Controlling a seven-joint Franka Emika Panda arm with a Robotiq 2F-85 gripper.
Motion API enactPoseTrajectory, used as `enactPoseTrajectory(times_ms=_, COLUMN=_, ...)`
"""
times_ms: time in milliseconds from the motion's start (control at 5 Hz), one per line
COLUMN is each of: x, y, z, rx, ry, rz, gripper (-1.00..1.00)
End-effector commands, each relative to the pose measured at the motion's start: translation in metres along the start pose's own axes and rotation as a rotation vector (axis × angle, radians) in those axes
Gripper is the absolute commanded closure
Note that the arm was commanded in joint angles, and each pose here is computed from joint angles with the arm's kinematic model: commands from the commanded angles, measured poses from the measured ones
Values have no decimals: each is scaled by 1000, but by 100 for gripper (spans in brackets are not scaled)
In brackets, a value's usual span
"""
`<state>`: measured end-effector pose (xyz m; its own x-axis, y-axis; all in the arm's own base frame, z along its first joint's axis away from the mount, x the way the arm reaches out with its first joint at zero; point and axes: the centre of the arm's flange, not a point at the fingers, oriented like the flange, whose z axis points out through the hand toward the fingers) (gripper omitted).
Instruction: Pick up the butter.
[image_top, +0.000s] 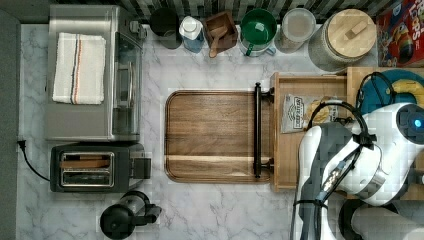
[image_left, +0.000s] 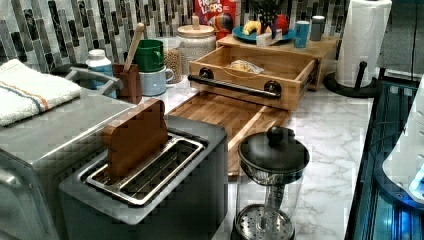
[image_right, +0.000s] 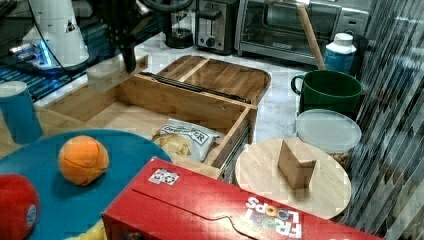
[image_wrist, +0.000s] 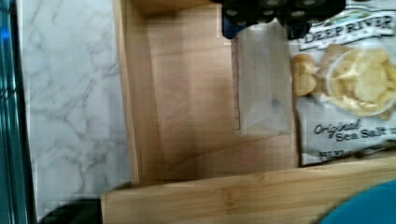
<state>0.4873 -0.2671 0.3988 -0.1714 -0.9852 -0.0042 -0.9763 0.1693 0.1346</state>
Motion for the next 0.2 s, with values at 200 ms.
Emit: enactPoseTrajectory(times_ms=200, x=-131, y=-13, z=-155, rx=229, ry=-19, rz=-64, gripper=100)
